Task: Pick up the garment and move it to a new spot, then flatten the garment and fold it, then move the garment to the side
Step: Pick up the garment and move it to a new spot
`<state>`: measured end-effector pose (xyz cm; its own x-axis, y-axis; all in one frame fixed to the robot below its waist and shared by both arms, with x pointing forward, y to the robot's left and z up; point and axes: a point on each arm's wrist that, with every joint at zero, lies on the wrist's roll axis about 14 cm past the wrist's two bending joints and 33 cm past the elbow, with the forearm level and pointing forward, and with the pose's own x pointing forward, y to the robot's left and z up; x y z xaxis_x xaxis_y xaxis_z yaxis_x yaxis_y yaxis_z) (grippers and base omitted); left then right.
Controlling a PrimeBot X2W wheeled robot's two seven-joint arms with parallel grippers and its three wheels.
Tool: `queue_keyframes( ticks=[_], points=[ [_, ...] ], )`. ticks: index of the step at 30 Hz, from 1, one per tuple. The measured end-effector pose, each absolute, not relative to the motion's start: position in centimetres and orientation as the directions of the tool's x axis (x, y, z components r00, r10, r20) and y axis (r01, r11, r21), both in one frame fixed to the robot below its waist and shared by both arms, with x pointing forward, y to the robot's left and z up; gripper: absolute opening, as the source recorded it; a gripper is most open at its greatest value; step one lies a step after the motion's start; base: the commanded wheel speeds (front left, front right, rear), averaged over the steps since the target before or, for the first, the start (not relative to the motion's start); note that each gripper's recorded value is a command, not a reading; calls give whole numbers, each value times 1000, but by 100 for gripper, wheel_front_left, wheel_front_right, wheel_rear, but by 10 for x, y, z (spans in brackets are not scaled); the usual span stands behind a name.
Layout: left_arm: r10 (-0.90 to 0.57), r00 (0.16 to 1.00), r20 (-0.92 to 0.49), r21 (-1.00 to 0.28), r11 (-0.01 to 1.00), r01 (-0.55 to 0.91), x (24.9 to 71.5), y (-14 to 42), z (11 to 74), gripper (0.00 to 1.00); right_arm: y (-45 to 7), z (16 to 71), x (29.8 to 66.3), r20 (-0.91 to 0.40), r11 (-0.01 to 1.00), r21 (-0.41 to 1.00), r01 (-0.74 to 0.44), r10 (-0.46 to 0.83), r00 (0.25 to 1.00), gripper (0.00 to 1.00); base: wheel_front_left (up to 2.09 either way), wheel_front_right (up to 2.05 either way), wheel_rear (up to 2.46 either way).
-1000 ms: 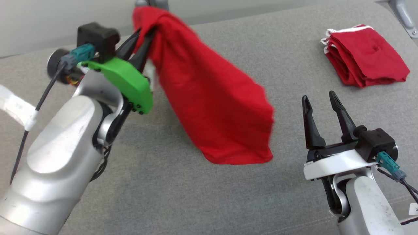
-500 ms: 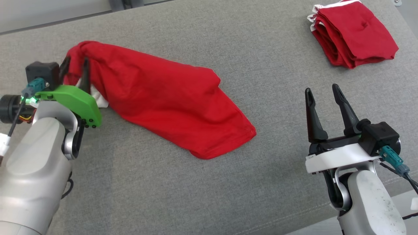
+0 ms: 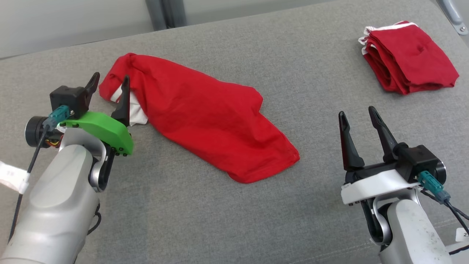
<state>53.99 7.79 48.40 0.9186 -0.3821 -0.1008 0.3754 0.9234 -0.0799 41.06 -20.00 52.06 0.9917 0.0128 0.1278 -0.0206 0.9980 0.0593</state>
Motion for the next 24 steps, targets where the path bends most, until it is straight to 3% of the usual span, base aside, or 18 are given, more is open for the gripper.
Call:
queue_keyframes(
  ticks=[10,24],
  points=[
    [-254,966,49,-141,955,259,481,119,520,100,-180,526,402,141,995,63,-75,65,988,100,0,0,0],
    [-60,995,83,-233,969,78,380,156,514,100,-151,529,390,148,984,87,-155,141,979,100,0,0,0]
  ],
)
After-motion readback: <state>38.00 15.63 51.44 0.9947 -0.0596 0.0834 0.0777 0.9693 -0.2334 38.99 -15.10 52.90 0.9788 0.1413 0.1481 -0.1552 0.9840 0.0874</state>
